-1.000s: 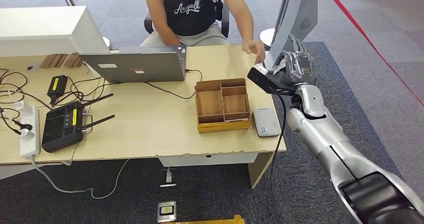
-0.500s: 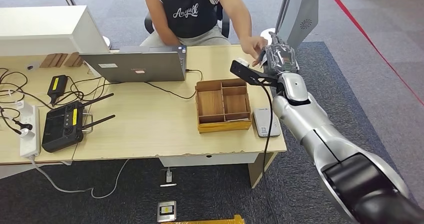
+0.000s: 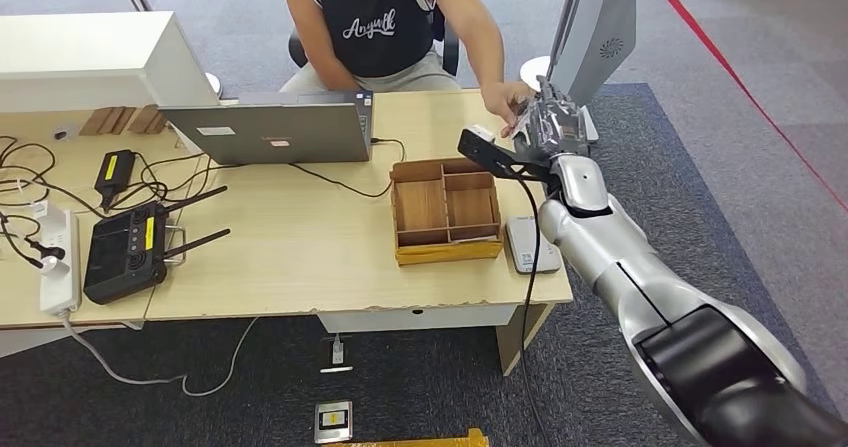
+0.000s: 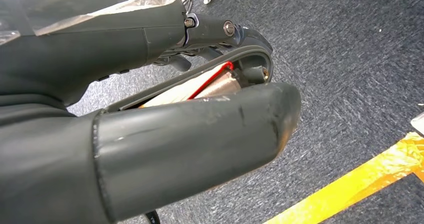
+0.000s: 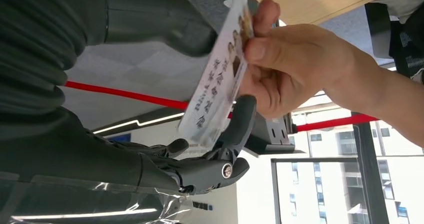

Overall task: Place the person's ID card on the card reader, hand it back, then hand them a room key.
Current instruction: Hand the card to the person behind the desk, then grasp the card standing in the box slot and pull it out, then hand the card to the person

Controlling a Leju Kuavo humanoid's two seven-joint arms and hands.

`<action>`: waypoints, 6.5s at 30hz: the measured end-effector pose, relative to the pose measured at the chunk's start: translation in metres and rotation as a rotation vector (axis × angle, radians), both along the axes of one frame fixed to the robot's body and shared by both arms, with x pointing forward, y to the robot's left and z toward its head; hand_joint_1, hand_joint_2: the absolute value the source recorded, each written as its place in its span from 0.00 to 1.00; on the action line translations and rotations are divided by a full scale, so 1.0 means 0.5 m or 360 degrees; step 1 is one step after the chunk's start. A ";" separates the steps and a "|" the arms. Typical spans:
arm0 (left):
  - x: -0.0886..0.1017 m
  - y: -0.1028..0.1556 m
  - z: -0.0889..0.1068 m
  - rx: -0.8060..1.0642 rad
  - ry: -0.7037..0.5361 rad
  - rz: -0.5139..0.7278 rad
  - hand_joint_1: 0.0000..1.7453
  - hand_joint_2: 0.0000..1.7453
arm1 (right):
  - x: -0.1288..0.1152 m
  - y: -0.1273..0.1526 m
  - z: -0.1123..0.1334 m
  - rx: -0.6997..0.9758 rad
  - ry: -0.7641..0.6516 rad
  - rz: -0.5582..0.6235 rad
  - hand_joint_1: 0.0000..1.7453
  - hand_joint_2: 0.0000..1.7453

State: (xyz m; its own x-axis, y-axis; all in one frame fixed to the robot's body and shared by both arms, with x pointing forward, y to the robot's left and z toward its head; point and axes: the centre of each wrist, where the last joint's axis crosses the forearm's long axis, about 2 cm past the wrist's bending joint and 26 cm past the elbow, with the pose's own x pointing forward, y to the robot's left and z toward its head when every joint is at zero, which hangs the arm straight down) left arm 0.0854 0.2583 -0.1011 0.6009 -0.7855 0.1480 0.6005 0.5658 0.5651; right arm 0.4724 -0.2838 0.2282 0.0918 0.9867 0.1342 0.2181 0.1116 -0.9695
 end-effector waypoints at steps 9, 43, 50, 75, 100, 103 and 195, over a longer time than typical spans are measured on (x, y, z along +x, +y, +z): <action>0.000 0.000 0.000 0.0005 0.0003 -0.0010 0.00 0.00 | -0.001 -0.002 -0.006 0.0018 -0.0011 -0.0012 0.00 1.00; -0.021 0.017 -0.005 0.0045 0.0053 0.0126 0.00 0.00 | -0.143 0.076 -0.137 0.0832 0.0252 0.0581 0.00 1.00; -0.022 0.019 -0.005 0.0046 0.0054 0.0133 0.00 0.00 | -0.170 0.075 -0.142 0.0829 0.0237 0.0646 0.00 1.00; -0.021 0.019 -0.005 0.0058 0.0044 0.0100 0.00 0.00 | -0.224 0.085 -0.207 0.0300 0.0298 0.0589 0.00 1.00; -0.020 0.018 -0.004 0.0059 0.0036 0.0095 0.00 0.00 | -0.204 0.064 -0.232 -0.0025 0.0163 0.0449 0.00 1.00; -0.020 0.018 -0.004 0.0061 0.0035 0.0095 0.00 0.00 | -0.190 0.065 -0.224 -0.0041 0.0162 0.0436 0.00 1.00; -0.020 0.015 -0.004 0.0066 -0.0002 0.0018 0.00 0.00 | -0.109 0.031 -0.125 0.0101 -0.0054 0.0227 0.99 1.00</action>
